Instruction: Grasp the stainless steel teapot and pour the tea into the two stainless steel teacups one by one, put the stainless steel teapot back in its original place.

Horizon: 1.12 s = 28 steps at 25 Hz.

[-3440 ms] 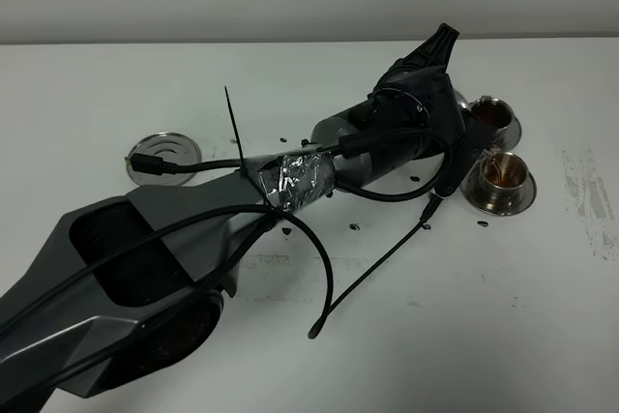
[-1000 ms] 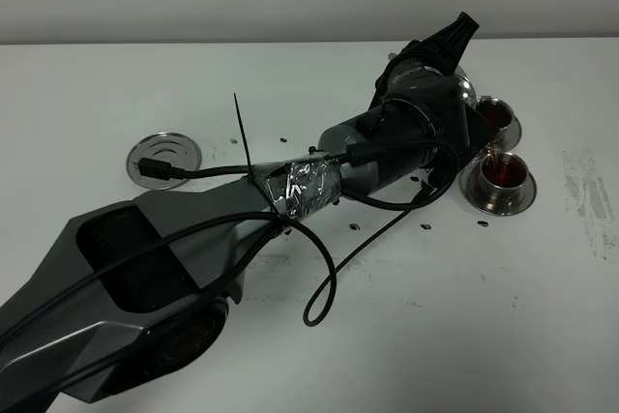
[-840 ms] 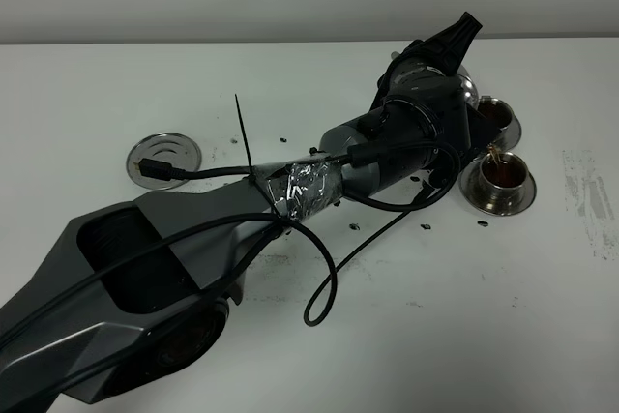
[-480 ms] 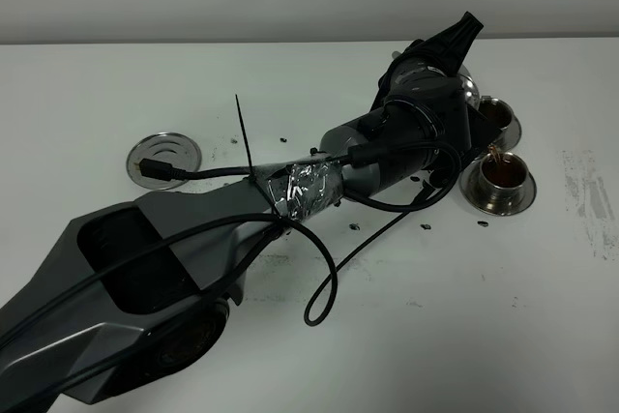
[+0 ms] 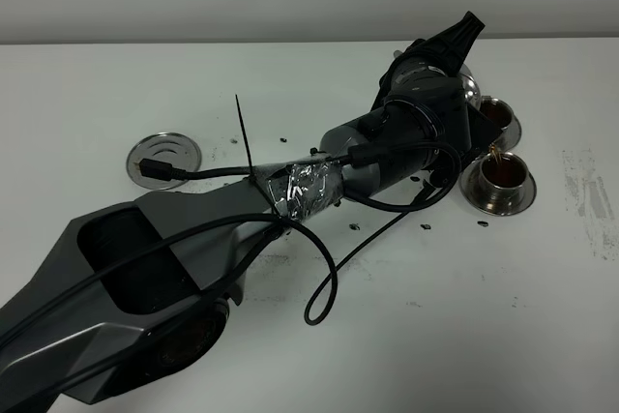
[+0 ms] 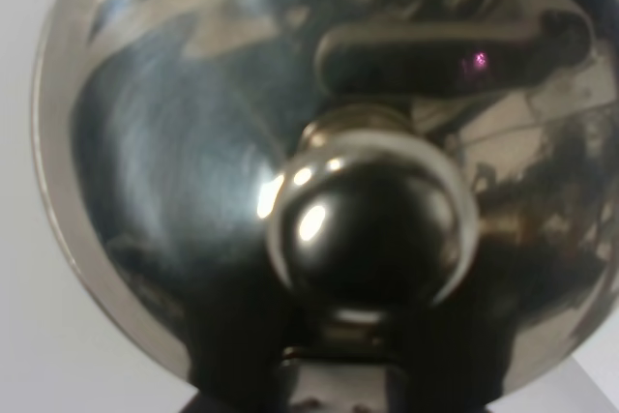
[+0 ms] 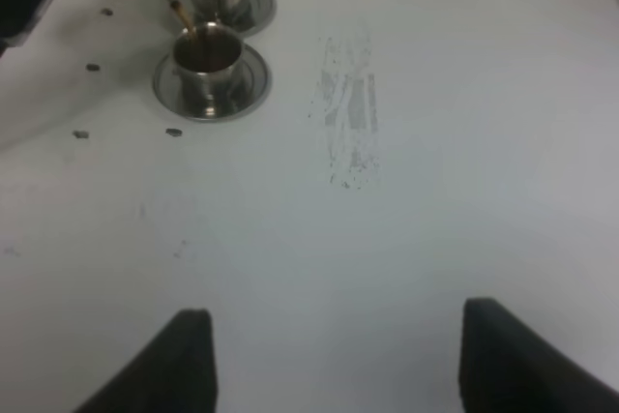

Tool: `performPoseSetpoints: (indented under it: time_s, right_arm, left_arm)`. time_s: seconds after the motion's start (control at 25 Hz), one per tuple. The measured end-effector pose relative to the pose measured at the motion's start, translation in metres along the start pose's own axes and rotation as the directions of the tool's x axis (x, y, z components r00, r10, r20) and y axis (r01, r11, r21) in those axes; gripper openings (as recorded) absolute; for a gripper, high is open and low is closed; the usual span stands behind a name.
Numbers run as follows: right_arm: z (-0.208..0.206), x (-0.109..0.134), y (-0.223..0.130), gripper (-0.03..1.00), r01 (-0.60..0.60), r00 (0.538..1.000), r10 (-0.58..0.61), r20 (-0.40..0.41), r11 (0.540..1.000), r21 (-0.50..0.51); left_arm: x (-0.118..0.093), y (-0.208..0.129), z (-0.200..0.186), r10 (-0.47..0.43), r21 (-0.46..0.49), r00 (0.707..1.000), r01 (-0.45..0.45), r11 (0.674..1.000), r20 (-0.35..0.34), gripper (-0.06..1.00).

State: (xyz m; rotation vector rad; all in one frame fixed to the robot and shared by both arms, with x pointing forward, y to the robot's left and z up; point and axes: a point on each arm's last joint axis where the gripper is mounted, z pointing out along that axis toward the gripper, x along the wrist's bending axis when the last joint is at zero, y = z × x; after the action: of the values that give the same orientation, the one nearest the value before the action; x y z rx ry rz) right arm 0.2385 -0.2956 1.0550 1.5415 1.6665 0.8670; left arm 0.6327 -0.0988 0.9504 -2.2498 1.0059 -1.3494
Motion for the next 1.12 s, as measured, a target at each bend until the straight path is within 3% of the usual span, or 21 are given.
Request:
performPoseSetpoints:
  time_s: [0.36,0.76,0.96,1.12]
  right_arm:
    - [0.0,0.0,0.0,0.53,0.0,1.0,0.0,0.0,1.0,0.0]
    - [0.0,0.0,0.0,0.53,0.0,1.0,0.0,0.0,1.0,0.0]
    - [0.0,0.0,0.0,0.53,0.0,1.0,0.0,0.0,1.0,0.0]
    - [0.0,0.0,0.0,0.53,0.0,1.0,0.0,0.0,1.0,0.0]
  left_arm:
    - [-0.001,0.001,0.0,-0.013,-0.008,1.0,0.013,1.0,0.009,0.17]
    - [-0.012,0.002,0.005,-0.146,-0.082,0.982,0.156,0.984,0.118,0.17]
    - [-0.014,-0.009,0.002,-0.275,-0.066,0.943,0.292,0.954,0.19,0.17]
    - [-0.006,-0.03,-0.011,-0.422,-0.07,0.872,0.451,0.89,0.249,0.17]
